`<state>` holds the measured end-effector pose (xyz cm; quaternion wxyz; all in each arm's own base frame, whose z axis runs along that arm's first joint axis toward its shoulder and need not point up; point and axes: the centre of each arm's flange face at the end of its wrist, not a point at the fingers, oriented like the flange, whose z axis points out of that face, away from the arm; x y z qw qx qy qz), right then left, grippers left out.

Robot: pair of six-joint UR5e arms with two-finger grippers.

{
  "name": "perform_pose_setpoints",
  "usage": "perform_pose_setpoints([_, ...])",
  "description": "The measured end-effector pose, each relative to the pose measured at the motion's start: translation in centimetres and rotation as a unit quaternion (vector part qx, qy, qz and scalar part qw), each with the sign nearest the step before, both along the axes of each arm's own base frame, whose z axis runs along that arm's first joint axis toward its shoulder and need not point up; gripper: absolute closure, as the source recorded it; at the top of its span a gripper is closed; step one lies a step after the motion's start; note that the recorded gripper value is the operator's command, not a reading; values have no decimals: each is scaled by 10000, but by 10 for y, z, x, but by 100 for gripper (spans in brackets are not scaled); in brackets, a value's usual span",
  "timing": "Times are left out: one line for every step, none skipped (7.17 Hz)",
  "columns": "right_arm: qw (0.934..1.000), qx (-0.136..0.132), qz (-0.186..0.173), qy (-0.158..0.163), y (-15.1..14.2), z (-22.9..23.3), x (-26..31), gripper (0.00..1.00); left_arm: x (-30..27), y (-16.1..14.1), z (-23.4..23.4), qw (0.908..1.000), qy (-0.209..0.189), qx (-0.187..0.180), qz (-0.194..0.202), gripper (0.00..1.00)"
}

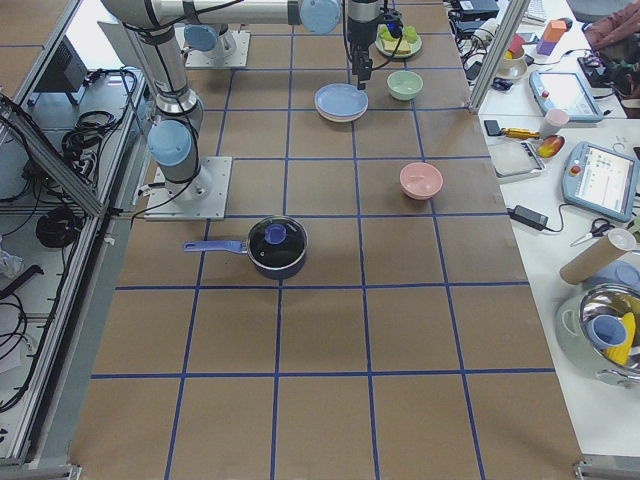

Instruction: Stack three plates with pink and blue

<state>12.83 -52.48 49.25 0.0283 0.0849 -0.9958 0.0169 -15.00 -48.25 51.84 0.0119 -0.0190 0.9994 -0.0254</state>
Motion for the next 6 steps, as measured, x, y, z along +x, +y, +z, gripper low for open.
perform_pose_setpoints([10000,4,90,-9,2,2,-3,0,0,0,1,10000,1,-9,0,0])
perform_pose_setpoints([9999,-4,109,-9,2,3,-4,0,0,0,1,10000,0,-11,0,0])
perform_pose_setpoints([10000,-18,59,-12,2,4,-5,0,0,1,2,10000,-7,-15,1,0])
perform_pose_setpoints([9999,-53,-98,-29,3,6,-4,0,0,2,3,10000,-15,-18,1,0])
perform_pose_setpoints([9995,-93,-299,-55,2,6,-4,0,0,2,2,10000,-17,-14,1,0])
perform_pose_setpoints([9987,-129,-484,-90,2,7,-3,0,0,3,2,10000,-14,-12,1,0])
